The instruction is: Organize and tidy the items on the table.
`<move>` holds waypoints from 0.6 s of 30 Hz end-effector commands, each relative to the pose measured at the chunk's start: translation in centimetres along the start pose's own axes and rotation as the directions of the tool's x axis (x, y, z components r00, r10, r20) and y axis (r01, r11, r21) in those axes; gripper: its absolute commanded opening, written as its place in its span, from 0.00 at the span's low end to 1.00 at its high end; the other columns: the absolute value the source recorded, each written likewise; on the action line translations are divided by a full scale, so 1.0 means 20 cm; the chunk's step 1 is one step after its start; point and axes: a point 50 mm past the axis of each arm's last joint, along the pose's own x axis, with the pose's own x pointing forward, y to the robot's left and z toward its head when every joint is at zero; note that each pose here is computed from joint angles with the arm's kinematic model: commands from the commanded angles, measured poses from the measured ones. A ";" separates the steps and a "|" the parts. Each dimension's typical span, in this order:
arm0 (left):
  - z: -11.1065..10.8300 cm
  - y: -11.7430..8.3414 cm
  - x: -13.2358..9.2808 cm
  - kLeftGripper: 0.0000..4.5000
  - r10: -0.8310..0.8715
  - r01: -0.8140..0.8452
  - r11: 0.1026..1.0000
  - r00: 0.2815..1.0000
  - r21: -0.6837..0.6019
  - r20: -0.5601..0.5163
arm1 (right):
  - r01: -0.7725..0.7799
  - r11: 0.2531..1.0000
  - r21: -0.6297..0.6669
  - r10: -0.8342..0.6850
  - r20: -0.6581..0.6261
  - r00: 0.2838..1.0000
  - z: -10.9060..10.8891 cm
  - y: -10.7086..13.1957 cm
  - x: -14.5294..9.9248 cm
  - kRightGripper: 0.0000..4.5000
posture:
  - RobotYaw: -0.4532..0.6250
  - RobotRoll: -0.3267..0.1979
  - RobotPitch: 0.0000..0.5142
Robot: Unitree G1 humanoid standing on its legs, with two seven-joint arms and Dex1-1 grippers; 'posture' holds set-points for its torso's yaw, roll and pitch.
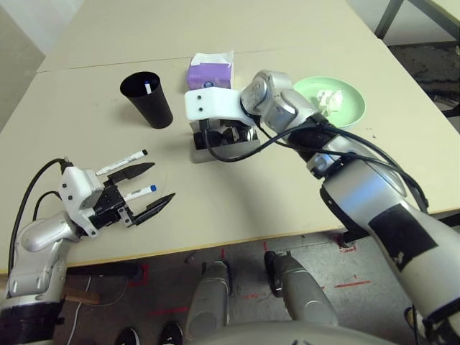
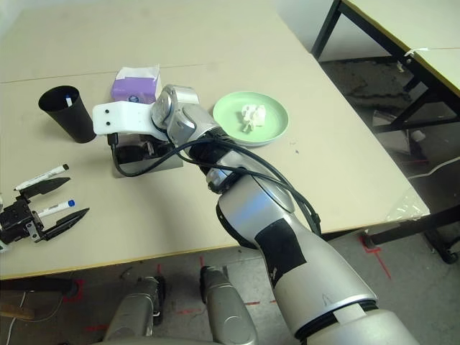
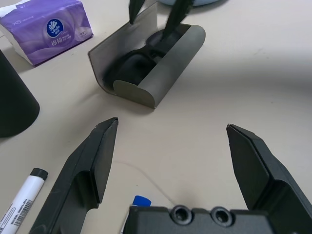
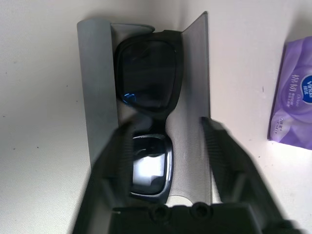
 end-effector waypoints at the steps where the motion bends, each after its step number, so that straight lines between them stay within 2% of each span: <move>1: -0.02 0.00 -0.01 1.00 0.004 -0.004 1.000 1.000 -0.009 -0.012 | 0.021 1.000 -0.016 -0.021 0.018 1.000 0.04 -0.03 -0.04 0.91 | 0.37 0.62 0.43; 2: -0.02 0.00 -0.01 1.00 0.004 -0.004 1.000 1.000 -0.009 -0.012 | 0.024 1.000 -0.015 -0.023 0.018 1.000 0.04 -0.04 -0.04 0.99 | 0.37 0.62 0.43; 7: -0.03 0.01 0.00 1.00 0.003 -0.003 1.000 1.000 -0.007 -0.011 | 0.030 0.999 0.028 -0.031 0.063 0.998 0.06 -0.08 -0.12 0.99 | 0.35 0.62 0.41; 11: -0.03 0.02 0.01 1.00 0.005 -0.005 1.000 1.000 -0.005 -0.009 | -0.005 0.992 0.126 -0.018 0.178 0.984 0.07 -0.09 -0.26 0.99 | 0.36 0.62 0.40; 15: -0.03 0.03 0.00 1.00 0.038 -0.039 0.999 0.999 -0.016 -0.007 | -0.010 0.950 0.311 -0.084 0.288 0.954 -0.04 -0.03 -0.48 0.99 | 0.35 0.62 0.40; 18: -0.04 0.04 0.00 1.00 0.081 -0.081 0.996 0.997 -0.035 -0.010 | -0.044 0.884 0.465 -0.158 0.386 0.909 -0.16 0.11 -0.63 0.99 | 0.34 0.62 0.40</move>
